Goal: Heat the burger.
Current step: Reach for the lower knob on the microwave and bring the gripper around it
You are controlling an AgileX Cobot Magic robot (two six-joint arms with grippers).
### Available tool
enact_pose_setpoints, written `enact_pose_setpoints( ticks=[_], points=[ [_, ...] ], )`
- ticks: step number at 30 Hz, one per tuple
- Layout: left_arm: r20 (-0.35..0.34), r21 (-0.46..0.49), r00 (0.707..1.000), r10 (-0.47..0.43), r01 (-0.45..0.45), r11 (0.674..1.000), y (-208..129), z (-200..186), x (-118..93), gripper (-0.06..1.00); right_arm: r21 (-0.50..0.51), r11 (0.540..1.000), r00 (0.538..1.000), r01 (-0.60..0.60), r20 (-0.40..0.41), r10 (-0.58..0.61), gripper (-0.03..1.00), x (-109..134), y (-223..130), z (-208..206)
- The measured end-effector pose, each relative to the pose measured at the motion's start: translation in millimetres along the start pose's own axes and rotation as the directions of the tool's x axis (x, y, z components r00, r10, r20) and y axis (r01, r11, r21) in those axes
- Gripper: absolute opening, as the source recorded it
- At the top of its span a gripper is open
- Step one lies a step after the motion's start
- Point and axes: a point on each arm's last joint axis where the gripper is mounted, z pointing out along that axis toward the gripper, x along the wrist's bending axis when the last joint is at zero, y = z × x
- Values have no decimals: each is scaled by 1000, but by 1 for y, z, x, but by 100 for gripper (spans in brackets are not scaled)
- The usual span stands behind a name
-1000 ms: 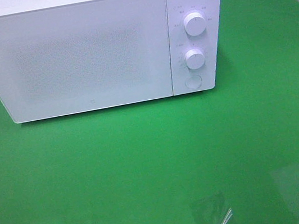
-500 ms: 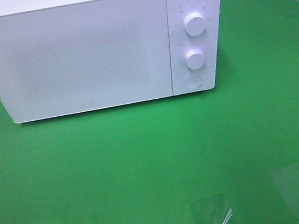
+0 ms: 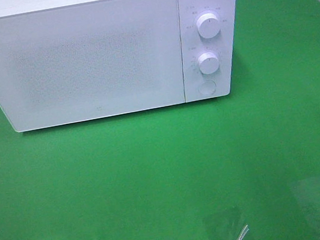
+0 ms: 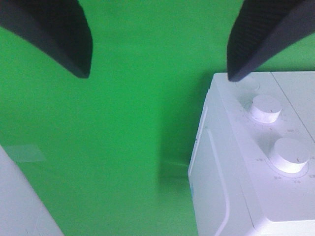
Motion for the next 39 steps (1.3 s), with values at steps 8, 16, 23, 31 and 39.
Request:
enact_pose_setpoints(
  ticks=[8,16,23,31,39],
  points=[
    [0,0,1000,0,0,1000,0,0,0,97,-55,998,1000,-17,1,17,74,-1,-13,14],
    [0,0,1000,1,-1,1000,0,0,0,97,-114,992,994,53,99,-42,74,-4,-25,34],
    [0,0,1000,1,-1,1000,0,0,0,97,-216,968,988,130,105,-109,74,18,-27,41],
    [0,0,1000,1,-1,1000,0,0,0,97,-250,957,987,144,106,-121,74,60,-47,45],
    [0,0,1000,1,-1,1000,0,0,0,97,-240,962,990,133,86,-115,74,96,-62,45]
  ],
)
